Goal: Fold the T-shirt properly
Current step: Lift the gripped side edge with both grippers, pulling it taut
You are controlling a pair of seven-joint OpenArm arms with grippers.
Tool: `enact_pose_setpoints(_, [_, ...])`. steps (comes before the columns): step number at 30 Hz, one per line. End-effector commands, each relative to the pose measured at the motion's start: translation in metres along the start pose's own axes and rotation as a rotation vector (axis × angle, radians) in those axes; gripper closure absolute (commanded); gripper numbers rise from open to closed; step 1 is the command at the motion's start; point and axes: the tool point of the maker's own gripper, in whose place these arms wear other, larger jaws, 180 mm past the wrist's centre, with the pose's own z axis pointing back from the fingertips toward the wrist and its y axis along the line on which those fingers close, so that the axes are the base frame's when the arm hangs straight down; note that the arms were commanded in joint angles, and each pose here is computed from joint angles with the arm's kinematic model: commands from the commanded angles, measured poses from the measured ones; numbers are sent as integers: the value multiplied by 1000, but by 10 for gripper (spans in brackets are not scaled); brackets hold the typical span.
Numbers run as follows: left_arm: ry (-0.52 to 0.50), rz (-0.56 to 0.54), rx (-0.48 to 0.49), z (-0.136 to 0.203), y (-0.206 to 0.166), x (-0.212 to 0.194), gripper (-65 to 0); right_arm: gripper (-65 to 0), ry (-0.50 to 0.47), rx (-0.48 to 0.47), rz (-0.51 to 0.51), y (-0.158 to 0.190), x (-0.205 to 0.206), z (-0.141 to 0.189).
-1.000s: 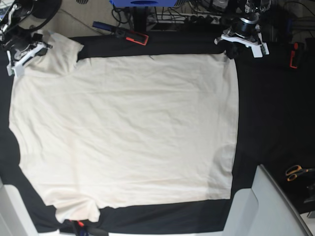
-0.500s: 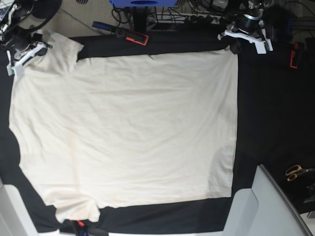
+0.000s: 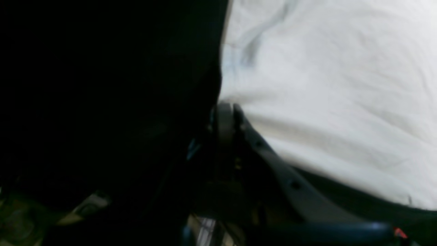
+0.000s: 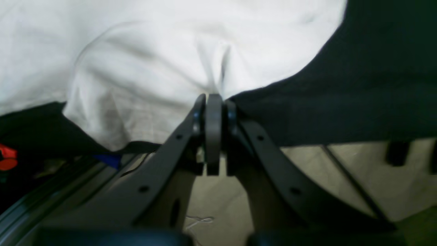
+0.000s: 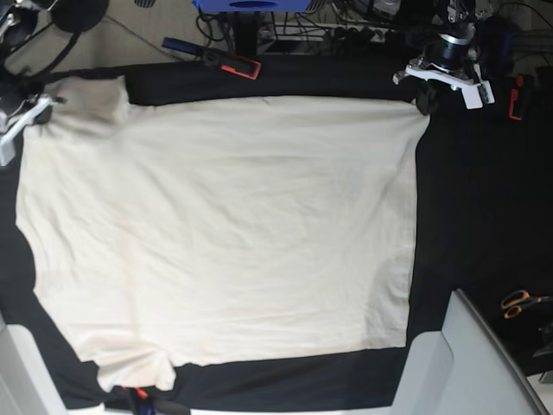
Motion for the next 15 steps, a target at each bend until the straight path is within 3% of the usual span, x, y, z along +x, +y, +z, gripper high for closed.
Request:
enact_pose_setpoints(1, [-35,-10,-9,2,-1,11,0,-2,-32,-23,18,-7,16,7])
enact_pose_setpoints(4, [-53,-11,-20,-3,-6,18,0,-2,-35,-39,31,-15,31,10])
enact_pose_setpoints(10, [7,-17,-55,-15,-21,25,0,-3,-32,-34,68,-18,52,7])
enact_pose_setpoints(15, [-78,-38,-110,-14,-45,59,0,-3,-12,8,113,-5,61,-5])
